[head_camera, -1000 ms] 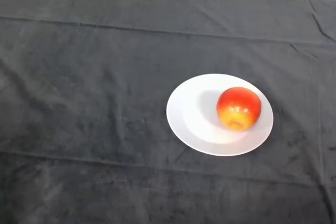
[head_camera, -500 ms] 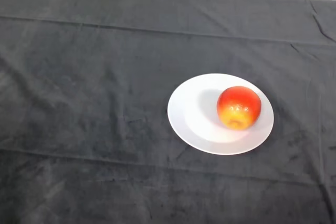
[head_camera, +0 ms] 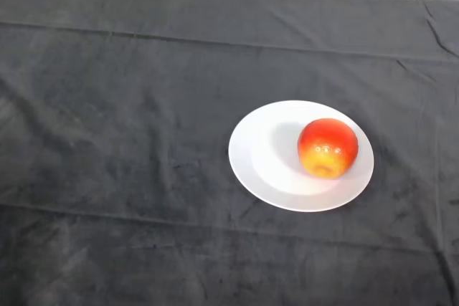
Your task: Move the apple to the plate
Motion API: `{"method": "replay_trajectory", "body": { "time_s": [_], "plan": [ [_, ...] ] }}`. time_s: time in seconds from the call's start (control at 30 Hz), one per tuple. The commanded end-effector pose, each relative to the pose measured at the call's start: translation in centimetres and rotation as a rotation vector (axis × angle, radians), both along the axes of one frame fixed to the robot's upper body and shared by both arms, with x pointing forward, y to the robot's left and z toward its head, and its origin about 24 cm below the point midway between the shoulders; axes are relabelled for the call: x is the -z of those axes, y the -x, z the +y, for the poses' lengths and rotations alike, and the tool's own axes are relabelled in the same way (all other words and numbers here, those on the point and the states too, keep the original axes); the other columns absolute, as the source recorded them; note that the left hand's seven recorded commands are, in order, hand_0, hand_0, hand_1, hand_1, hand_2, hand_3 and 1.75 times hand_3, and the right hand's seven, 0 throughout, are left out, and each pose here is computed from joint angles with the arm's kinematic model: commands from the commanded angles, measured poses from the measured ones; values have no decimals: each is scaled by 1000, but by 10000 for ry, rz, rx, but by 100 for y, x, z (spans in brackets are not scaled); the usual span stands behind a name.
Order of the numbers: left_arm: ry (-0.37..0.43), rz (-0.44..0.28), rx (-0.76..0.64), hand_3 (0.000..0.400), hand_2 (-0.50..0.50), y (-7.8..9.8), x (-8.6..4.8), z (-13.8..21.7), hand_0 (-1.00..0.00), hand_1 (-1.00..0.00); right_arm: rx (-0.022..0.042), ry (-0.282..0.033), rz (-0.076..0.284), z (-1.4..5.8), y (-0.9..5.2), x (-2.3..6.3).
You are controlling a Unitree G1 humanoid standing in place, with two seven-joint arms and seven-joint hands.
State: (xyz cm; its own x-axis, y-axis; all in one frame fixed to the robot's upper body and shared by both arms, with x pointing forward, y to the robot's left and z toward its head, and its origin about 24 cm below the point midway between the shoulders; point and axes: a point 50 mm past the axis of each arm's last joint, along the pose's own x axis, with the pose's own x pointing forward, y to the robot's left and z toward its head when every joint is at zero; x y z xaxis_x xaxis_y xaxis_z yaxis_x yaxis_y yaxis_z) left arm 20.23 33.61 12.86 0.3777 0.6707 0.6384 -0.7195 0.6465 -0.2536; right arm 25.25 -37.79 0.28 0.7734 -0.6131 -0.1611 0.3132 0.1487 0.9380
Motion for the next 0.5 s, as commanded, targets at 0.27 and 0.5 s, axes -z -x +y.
{"method": "replay_trajectory", "body": {
  "time_s": [0.27,0.5],
  "plan": [
    [161,-41,-492,0,0,11,22,101,0,0,297,130,-594,-59,-56,-141],
    [120,-33,-490,0,0,8,25,103,0,0,298,130,-594,-59,-56,-141]
  ]
}}
